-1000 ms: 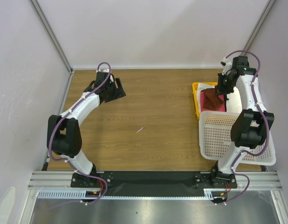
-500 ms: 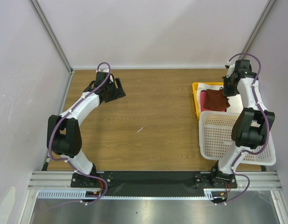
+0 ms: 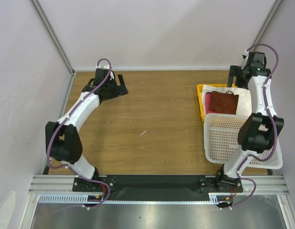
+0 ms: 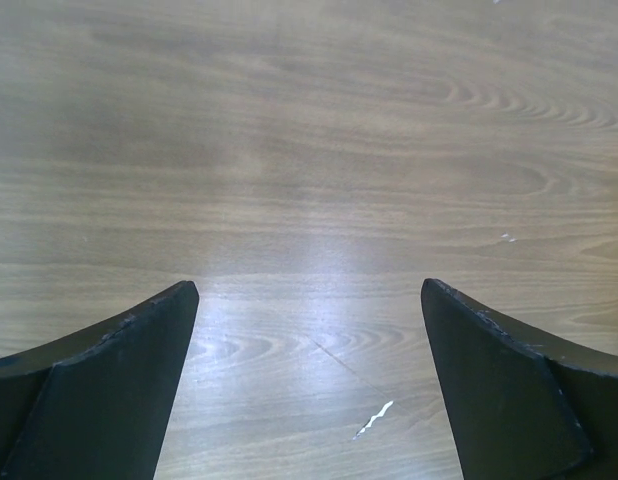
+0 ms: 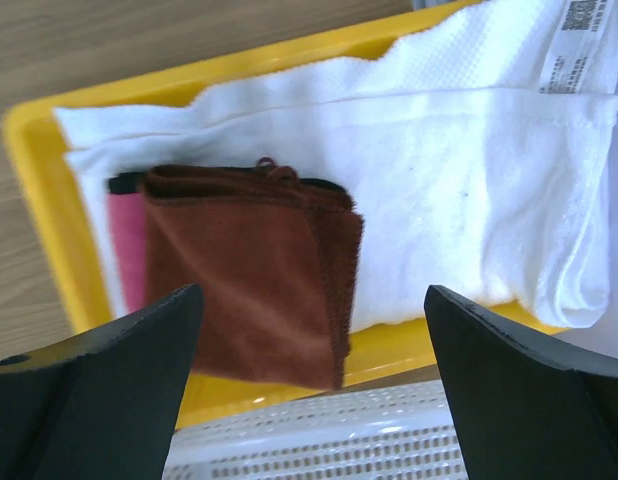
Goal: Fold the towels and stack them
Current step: Neatly place the folded towel into the bin
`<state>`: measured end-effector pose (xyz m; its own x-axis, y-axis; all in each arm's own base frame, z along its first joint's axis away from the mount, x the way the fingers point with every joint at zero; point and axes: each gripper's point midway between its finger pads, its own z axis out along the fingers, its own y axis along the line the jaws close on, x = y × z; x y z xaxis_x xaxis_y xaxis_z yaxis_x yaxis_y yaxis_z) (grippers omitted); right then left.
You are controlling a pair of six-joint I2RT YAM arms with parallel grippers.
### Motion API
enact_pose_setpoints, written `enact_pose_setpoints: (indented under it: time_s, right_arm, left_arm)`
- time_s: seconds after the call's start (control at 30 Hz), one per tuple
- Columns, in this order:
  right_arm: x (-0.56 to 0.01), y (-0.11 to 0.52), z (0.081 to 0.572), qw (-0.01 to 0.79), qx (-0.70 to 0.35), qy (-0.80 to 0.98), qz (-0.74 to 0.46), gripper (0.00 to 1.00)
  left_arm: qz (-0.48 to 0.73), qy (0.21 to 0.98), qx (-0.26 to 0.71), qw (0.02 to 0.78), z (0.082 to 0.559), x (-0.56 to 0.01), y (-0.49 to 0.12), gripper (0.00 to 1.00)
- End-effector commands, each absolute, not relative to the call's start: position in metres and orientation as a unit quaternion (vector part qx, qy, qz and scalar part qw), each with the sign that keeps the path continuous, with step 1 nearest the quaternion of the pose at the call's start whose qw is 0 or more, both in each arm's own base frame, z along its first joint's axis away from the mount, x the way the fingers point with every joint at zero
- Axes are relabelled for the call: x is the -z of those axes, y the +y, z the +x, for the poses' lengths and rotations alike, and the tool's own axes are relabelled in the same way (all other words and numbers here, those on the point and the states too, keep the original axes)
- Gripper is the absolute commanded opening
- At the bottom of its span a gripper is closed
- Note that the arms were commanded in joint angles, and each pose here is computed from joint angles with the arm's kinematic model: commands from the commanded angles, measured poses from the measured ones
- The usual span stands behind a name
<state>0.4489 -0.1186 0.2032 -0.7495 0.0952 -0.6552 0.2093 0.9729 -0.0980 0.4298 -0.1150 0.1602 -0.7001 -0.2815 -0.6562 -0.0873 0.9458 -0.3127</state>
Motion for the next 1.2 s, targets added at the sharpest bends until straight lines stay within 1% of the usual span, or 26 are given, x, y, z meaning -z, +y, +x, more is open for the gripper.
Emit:
enact_pose_setpoints:
  time_s: [0.0, 0.07, 0.1, 0.13, 0.17, 0.2, 0.23, 0.27, 0.37, 0.4, 0.43, 0.47, 0.5, 0.53, 0.57, 0.6, 0.73, 0.77, 0.8, 0.83, 0.87, 0.9, 0.97, 1.0, 1.07, 1.17]
  right_arm:
    - [-0.270, -0.100, 0.445, 0.428, 0.034, 0.897, 0.101, 1.00]
    - [-0.288, -0.093, 0.444, 0.459, 0.016, 0.881, 0.108, 1.00]
    - [-0.286, -0.087, 0.441, 0.461, 0.001, 0.880, 0.112, 1.00]
    - [-0.308, -0.082, 0.436, 0.493, -0.005, 0.863, 0.106, 1.00]
    - [-0.313, -0.078, 0.433, 0.502, -0.012, 0.858, 0.106, 1.00]
    - [-0.310, -0.076, 0.427, 0.504, -0.015, 0.857, 0.108, 1.00]
    - [-0.329, -0.074, 0.421, 0.532, -0.015, 0.840, 0.105, 1.00]
    - [-0.334, -0.072, 0.415, 0.541, -0.015, 0.834, 0.103, 1.00]
    - [-0.336, -0.068, 0.392, 0.560, -0.012, 0.821, 0.107, 1.00]
    - [-0.335, -0.065, 0.386, 0.564, -0.021, 0.817, 0.118, 1.00]
    - [-0.321, -0.060, 0.378, 0.558, -0.030, 0.821, 0.119, 1.00]
    - [-0.330, -0.054, 0.365, 0.576, -0.036, 0.808, 0.117, 1.00]
    - [-0.331, -0.050, 0.357, 0.584, -0.044, 0.802, 0.117, 1.00]
    - [-0.328, -0.046, 0.352, 0.592, -0.054, 0.794, 0.124, 1.00]
    - [-0.318, -0.042, 0.336, 0.594, -0.059, 0.791, 0.131, 1.00]
    - [-0.311, -0.040, 0.330, 0.595, -0.064, 0.789, 0.140, 1.00]
    - [-0.297, -0.029, 0.299, 0.607, -0.088, 0.772, 0.166, 1.00]
    - [-0.281, -0.027, 0.293, 0.599, -0.090, 0.777, 0.171, 1.00]
    - [-0.289, -0.024, 0.282, 0.617, -0.093, 0.763, 0.167, 1.00]
    - [-0.284, -0.021, 0.276, 0.616, -0.097, 0.764, 0.165, 1.00]
    - [-0.282, -0.018, 0.272, 0.618, -0.104, 0.762, 0.165, 1.00]
    - [-0.269, -0.015, 0.268, 0.610, -0.110, 0.766, 0.170, 1.00]
    - [-0.277, -0.007, 0.262, 0.625, -0.128, 0.754, 0.158, 1.00]
    - [-0.286, -0.006, 0.260, 0.635, -0.130, 0.745, 0.157, 1.00]
    - [-0.293, -0.011, 0.257, 0.643, -0.128, 0.733, 0.184, 1.00]
    - [-0.285, -0.004, 0.252, 0.629, -0.140, 0.743, 0.180, 1.00]
  left_arm:
    - [-0.080, 0.874, 0.134, 0.460, 0.436, -0.241, -0.107, 1.00]
    - [-0.064, 0.864, 0.136, 0.480, 0.434, -0.258, -0.107, 1.00]
    - [-0.060, 0.853, 0.140, 0.499, 0.431, -0.277, -0.106, 1.00]
    - [-0.052, 0.848, 0.138, 0.509, 0.429, -0.287, -0.104, 1.00]
    - [-0.046, 0.841, 0.137, 0.521, 0.426, -0.297, -0.103, 1.00]
    - [-0.042, 0.827, 0.141, 0.543, 0.418, -0.319, -0.101, 1.00]
    - [-0.035, 0.820, 0.139, 0.554, 0.413, -0.330, -0.100, 1.00]
    - [-0.032, 0.813, 0.140, 0.564, 0.407, -0.339, -0.098, 1.00]
    - [-0.024, 0.778, 0.146, 0.611, 0.378, -0.373, -0.091, 1.00]
    - [-0.025, 0.774, 0.147, 0.615, 0.371, -0.369, -0.089, 1.00]
    - [-0.025, 0.755, 0.150, 0.637, 0.354, -0.385, -0.085, 1.00]
    - [-0.028, 0.750, 0.149, 0.644, 0.346, -0.386, -0.082, 1.00]
    - [-0.032, 0.754, 0.146, 0.639, 0.340, -0.371, -0.079, 1.00]
    - [-0.036, 0.750, 0.145, 0.645, 0.331, -0.370, -0.076, 1.00]
    - [-0.039, 0.737, 0.145, 0.659, 0.316, -0.376, -0.071, 1.00]
    - [-0.042, 0.745, 0.139, 0.651, 0.310, -0.358, -0.068, 1.00]
    - [-0.063, 0.733, 0.132, 0.664, 0.277, -0.334, -0.054, 1.00]
    - [-0.077, 0.724, 0.125, 0.674, 0.265, -0.328, -0.045, 1.00]
    - [-0.084, 0.721, 0.124, 0.676, 0.259, -0.323, -0.042, 1.00]
    - [-0.091, 0.714, 0.125, 0.683, 0.253, -0.321, -0.039, 1.00]
    - [-0.096, 0.721, 0.122, 0.676, 0.251, -0.301, -0.038, 1.00]
    - [-0.100, 0.704, 0.127, 0.691, 0.240, -0.303, -0.035, 1.00]
    - [-0.099, 0.707, 0.134, 0.688, 0.237, -0.278, -0.036, 1.00]
    - [-0.098, 0.689, 0.144, 0.703, 0.227, -0.282, -0.036, 1.00]
    - [-0.113, 0.681, 0.150, 0.708, 0.222, -0.273, -0.033, 1.00]
    - [-0.140, 0.662, 0.153, 0.721, 0.212, -0.276, -0.024, 1.00]
